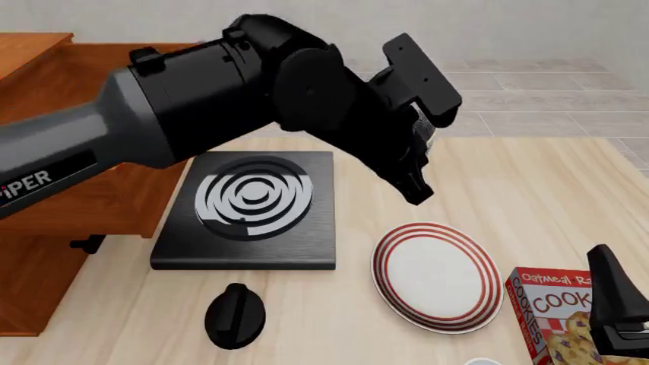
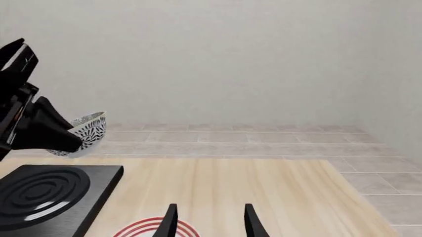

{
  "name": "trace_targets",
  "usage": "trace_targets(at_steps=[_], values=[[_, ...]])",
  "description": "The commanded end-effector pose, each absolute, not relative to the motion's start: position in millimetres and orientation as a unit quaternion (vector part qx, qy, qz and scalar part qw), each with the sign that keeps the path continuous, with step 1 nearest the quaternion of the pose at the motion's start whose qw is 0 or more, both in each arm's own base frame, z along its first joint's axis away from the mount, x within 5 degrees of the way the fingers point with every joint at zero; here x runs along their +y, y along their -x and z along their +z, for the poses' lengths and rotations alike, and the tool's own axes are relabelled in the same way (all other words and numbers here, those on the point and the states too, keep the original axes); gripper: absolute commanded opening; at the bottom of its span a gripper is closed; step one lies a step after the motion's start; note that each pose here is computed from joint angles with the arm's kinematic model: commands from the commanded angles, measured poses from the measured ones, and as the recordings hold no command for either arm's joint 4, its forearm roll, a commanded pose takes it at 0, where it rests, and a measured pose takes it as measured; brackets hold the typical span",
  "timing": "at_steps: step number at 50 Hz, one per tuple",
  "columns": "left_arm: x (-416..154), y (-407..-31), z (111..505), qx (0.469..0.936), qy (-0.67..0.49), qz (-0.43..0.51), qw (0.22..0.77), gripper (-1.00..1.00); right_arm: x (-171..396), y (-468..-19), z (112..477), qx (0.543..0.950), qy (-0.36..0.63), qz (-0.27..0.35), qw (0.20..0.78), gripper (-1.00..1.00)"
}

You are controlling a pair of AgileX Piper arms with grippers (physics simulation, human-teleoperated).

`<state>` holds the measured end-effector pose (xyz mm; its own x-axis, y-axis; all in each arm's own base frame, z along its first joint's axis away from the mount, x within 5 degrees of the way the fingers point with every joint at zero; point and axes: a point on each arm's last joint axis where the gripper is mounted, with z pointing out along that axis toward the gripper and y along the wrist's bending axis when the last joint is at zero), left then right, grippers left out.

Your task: Pick the akita bowl in the top layer of the wooden cabinet and place it on the plate.

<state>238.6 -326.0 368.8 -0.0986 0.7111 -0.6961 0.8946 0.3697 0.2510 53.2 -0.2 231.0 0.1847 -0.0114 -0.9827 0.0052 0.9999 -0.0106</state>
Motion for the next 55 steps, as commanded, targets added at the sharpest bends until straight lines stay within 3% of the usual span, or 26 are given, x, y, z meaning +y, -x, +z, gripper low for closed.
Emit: trace_targets(at_steps=[1, 55], values=[[-336.0, -235.0, 361.6, 0.721, -0.562, -0.119, 0.387, -1.0, -0.2, -53.2, 231.1, 0.639, 0.001, -0.005, 0.77, 1.0], [-375.0, -234.8, 302.5, 0.708, -0.591, -0.12, 0.367, -1.0, -0.4, -53.3, 230.5, 0.64, -0.004, -0.001, 0.769, 1.0]])
